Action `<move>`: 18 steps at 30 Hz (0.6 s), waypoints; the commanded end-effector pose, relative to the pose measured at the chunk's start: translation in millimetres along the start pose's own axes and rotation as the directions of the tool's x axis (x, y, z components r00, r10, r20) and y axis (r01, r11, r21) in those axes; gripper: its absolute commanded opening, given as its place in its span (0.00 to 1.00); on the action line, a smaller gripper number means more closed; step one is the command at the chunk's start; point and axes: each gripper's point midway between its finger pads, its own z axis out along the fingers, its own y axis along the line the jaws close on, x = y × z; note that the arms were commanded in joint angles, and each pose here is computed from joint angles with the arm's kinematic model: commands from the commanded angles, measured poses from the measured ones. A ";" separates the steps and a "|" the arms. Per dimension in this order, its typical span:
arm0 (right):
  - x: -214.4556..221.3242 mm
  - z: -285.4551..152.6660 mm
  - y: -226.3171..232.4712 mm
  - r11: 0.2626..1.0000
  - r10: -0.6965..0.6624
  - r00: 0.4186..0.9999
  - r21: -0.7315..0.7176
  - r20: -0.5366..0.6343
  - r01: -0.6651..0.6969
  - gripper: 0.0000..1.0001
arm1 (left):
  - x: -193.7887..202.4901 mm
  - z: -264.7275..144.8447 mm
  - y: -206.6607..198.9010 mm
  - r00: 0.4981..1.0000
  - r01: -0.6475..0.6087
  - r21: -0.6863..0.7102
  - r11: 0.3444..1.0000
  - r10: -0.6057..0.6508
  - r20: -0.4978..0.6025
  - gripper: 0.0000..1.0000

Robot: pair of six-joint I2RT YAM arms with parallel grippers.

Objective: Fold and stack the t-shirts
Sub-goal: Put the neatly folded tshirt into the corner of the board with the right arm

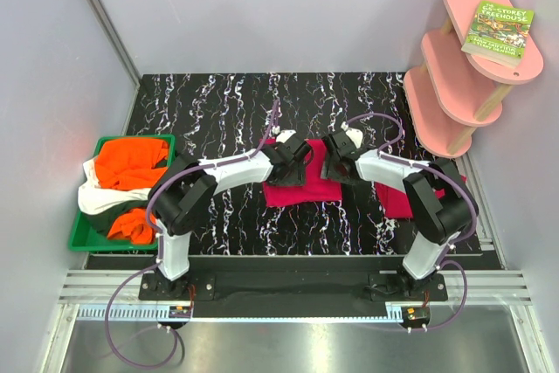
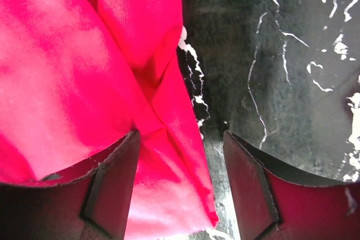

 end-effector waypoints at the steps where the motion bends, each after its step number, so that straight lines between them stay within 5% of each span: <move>1: 1.9 10.5 8.0 0.999 0.016 1.000 -0.031 -0.010 -0.016 0.70 | 47.4 26.4 26.6 0.989 -0.015 -0.082 0.997 0.003 -0.146 0.67; 8: 30.8 30.6 1.4 0.999 0.039 0.994 -0.031 -0.105 -0.042 0.68 | 54.5 28.9 31.2 0.987 -0.018 -0.092 0.996 0.003 -0.163 0.66; 13: 36.9 28.7 0.5 0.998 0.044 0.992 -0.044 -0.118 -0.050 0.57 | 55.2 28.1 32.0 0.986 -0.028 -0.092 0.995 0.012 -0.164 0.66; 18: 40.7 23.9 -2.7 0.997 0.047 0.991 -0.048 -0.122 -0.053 0.60 | 51.8 26.0 29.2 0.988 -0.028 -0.083 0.996 0.015 -0.157 0.66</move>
